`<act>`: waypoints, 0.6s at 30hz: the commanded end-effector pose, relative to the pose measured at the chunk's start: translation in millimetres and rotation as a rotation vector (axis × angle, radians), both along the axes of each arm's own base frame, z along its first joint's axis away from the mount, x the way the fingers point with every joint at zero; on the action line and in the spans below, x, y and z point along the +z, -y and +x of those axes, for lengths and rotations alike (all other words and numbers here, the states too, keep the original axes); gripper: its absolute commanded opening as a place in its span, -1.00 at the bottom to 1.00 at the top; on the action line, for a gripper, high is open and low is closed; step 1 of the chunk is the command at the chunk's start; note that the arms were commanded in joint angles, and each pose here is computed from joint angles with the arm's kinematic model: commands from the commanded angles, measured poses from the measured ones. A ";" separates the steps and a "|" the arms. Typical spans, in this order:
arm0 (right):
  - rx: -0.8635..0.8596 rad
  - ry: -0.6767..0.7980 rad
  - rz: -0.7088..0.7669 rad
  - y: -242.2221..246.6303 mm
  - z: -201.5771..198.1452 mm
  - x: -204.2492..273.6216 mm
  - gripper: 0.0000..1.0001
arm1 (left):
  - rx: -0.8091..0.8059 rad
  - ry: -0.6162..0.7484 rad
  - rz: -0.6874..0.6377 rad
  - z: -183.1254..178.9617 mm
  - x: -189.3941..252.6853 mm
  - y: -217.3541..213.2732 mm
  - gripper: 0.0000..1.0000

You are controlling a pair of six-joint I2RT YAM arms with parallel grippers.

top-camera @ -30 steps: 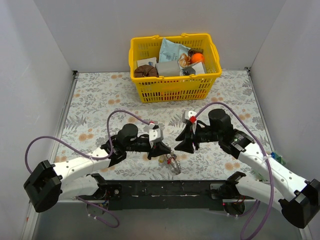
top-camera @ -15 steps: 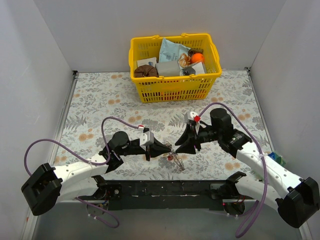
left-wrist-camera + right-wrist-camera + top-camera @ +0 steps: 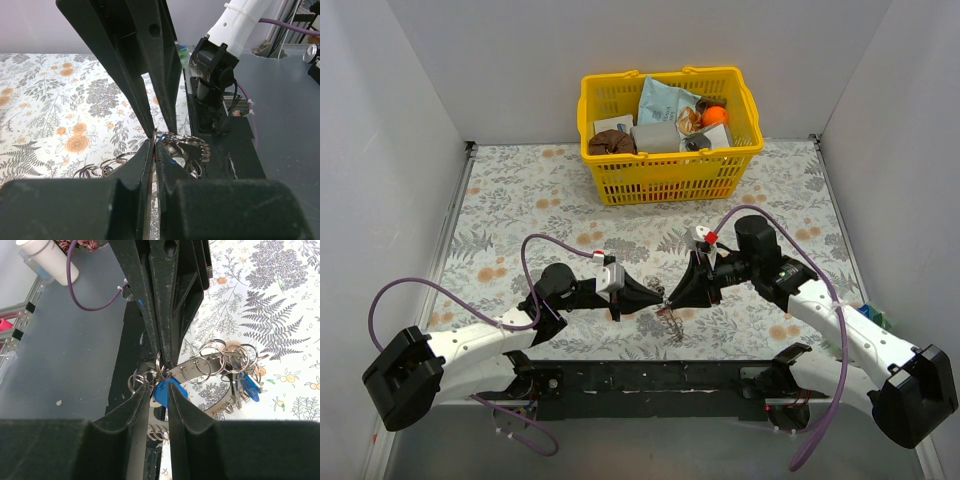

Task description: Put the keys on the keyring

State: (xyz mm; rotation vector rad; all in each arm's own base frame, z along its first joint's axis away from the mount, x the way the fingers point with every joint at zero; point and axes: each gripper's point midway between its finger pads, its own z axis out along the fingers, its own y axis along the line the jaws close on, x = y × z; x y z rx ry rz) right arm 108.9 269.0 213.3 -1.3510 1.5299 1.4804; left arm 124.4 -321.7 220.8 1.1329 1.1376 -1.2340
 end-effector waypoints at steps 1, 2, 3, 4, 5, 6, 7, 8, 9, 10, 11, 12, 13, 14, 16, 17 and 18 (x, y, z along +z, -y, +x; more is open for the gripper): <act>0.020 0.024 0.023 -2.3 1.8 4.6 -0.48 | -0.023 0.068 -0.079 -6.0 25.4 -1.4 -1.00; 0.018 0.024 0.022 -2.5 2.3 4.3 -0.54 | -0.023 0.070 -0.079 -5.8 25.5 -1.8 -1.00; 0.018 0.021 0.020 -2.4 2.2 3.6 -0.57 | -0.026 0.069 -0.078 -6.5 25.2 -1.6 -1.00; 0.018 0.018 0.018 -2.6 2.4 2.9 -0.59 | -0.026 0.070 -0.079 -6.6 26.0 -1.6 -1.00; 0.016 0.019 0.017 -2.7 2.9 2.7 -0.63 | -0.026 0.071 -0.080 -6.8 26.1 -1.9 -1.00; 0.008 0.018 0.013 -2.7 4.4 1.9 -0.67 | -0.030 0.073 -0.081 -7.6 26.8 -2.0 -1.00; 0.010 0.017 0.012 -2.9 4.1 1.6 -0.70 | -0.030 0.072 -0.080 -7.7 26.1 -2.1 -1.00; 0.010 0.014 0.011 -3.0 4.1 1.1 -0.72 | -0.033 0.073 -0.080 -8.4 26.5 -2.2 -1.00; 0.009 0.016 0.011 -3.1 4.5 1.1 -0.74 | -0.037 0.073 -0.081 -9.0 26.7 -2.2 -1.00; 0.010 0.012 0.008 -3.3 4.2 0.3 -0.76 | -0.038 0.075 -0.083 -9.4 27.4 -2.4 -1.00; 0.007 0.011 0.007 -3.1 4.7 0.0 -0.78 | -0.040 0.077 -0.084 -9.6 28.1 -2.3 -1.00; 0.003 0.007 0.002 -3.0 5.2 -1.2 -0.80 | -0.043 0.076 -0.085 -10.3 28.4 -2.5 -1.00; 0.004 0.006 0.000 -2.9 5.1 -2.0 -0.82 | -0.044 0.080 -0.088 -10.9 29.6 -2.8 -1.00; 0.004 0.005 -0.002 -2.9 5.2 -2.2 -0.84 | -0.044 0.080 -0.088 -10.9 29.6 -2.8 -1.00; 0.000 -0.001 -0.009 -2.9 5.9 -3.9 -0.85 | -0.046 0.085 -0.094 -11.6 31.6 -3.4 -1.00; 0.001 -0.003 -0.011 -2.8 5.8 -4.2 -0.85 | -0.046 0.087 -0.096 -11.5 32.6 -3.3 -1.00; -0.001 -0.007 -0.015 -2.9 6.1 -5.2 -0.85 | -0.046 0.086 -0.096 -11.6 32.2 -3.4 -1.00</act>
